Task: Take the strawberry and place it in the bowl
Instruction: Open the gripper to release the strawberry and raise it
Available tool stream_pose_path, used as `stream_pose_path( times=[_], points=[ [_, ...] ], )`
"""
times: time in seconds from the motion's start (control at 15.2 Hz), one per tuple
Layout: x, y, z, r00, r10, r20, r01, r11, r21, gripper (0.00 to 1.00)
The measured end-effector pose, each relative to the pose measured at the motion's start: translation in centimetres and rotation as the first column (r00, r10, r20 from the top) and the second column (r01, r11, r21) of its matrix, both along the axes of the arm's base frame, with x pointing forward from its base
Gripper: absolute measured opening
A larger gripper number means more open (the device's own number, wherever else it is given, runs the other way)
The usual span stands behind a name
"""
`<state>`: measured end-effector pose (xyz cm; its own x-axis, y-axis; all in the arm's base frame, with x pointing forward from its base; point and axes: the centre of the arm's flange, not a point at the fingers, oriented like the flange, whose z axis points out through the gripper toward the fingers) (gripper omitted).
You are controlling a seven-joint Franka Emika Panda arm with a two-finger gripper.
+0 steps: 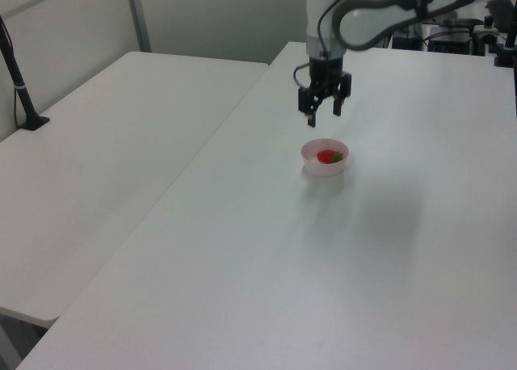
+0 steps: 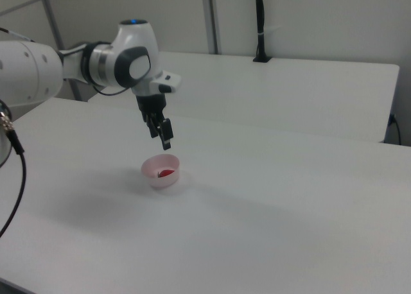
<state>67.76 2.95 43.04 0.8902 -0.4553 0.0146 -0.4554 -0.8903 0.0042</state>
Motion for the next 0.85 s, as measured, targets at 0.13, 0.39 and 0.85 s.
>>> stream_pose_path(
  times=[0.13,0.39,0.85],
  points=[
    [-1.3,-0.4,2.9,0.992,0.124,-0.023,-0.124,0.992,-0.004,0.89],
    [-4.5,-1.1,8.5,0.938,0.341,-0.063,-0.341,0.94,0.004,1.0],
    [-8.4,-3.5,14.0,0.919,0.381,-0.104,-0.383,0.924,-0.001,1.0]
  ],
)
